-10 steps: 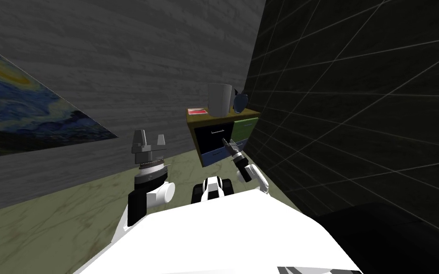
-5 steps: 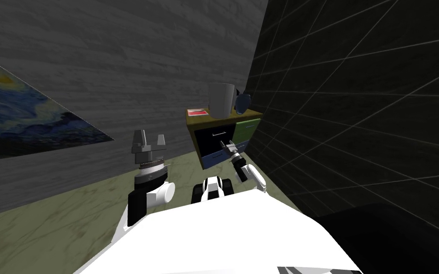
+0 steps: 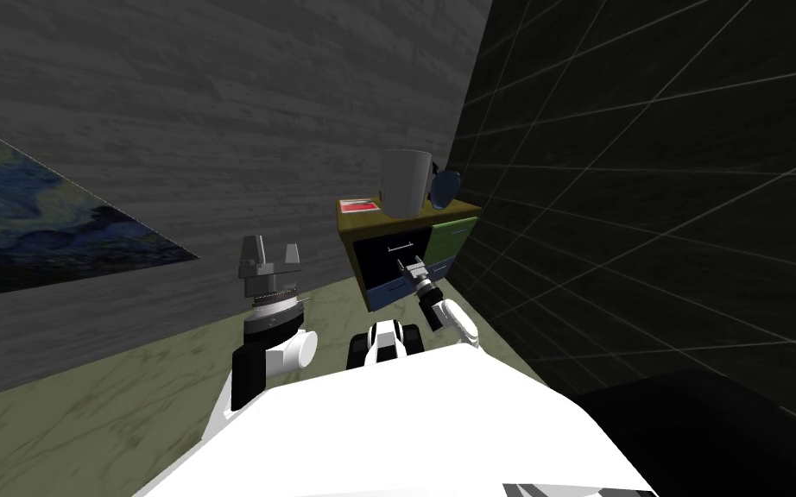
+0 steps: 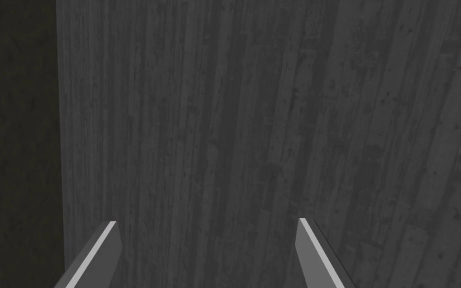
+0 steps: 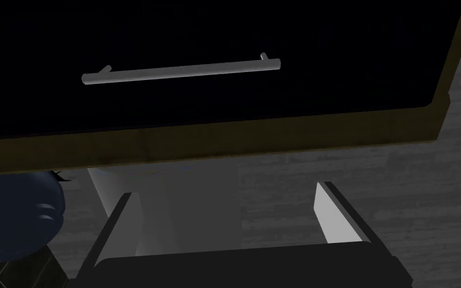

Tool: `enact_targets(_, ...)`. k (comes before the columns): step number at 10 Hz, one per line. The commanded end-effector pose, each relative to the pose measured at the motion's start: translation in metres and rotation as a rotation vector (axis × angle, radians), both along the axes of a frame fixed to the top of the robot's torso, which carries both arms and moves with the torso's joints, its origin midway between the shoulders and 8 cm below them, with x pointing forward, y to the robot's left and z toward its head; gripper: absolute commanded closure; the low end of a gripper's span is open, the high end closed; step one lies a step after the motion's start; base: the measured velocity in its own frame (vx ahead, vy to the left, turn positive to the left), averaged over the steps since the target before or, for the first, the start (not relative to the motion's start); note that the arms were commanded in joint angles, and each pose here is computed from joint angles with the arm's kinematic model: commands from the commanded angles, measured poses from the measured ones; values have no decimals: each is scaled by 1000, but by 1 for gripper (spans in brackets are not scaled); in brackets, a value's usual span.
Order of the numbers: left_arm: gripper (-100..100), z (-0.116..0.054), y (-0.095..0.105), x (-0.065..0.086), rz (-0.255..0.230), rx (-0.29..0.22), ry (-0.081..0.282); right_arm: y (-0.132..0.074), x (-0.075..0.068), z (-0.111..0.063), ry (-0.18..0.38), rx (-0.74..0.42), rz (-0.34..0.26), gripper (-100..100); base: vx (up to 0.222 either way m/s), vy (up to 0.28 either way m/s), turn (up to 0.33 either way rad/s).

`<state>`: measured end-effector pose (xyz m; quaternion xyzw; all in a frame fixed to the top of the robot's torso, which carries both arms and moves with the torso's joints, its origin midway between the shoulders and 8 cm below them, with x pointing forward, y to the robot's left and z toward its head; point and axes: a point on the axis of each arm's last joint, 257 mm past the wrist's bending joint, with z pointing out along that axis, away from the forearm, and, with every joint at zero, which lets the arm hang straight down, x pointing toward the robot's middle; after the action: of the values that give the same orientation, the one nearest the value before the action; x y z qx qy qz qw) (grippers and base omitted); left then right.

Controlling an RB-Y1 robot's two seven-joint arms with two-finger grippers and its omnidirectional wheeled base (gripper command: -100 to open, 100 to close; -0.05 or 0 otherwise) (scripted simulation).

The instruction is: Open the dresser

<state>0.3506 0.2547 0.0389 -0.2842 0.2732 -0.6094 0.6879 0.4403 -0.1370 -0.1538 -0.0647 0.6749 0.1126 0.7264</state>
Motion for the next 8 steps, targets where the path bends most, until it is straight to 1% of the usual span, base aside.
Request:
enact_targets(1, 0, 0, 0, 0, 0, 0, 0, 1, 1, -11, -6, -122, -23, -100, 72, 8, -7)
enact_targets(2, 0, 0, 0, 0, 0, 0, 0, 0, 1, -9, -19, -148, -27, -100, 82, 12, -3)
enact_targets(3, 0, 0, 0, 0, 0, 0, 0, 2, 1, -19, -16, -228, -38, -100, 116, 33, -5)
enact_targets(5, 0, 0, 0, 0, 0, 0, 0, 1, 1, -17, -31, -257, -45, -100, 64, 27, 0)
enact_targets(6, 0, 0, 0, 0, 0, 0, 0, 1, 1, -26, -33, -342, -59, -100, 57, 28, 0)
enact_targets(7, 0, 0, 0, 0, 0, 0, 0, 1, 1, -24, -45, -362, -63, -100, 64, 17, -1)
enact_targets(8, 0, 0, 0, 0, 0, 0, 0, 1, 0, -32, -49, -444, -75, -100, 76, 14, 3)
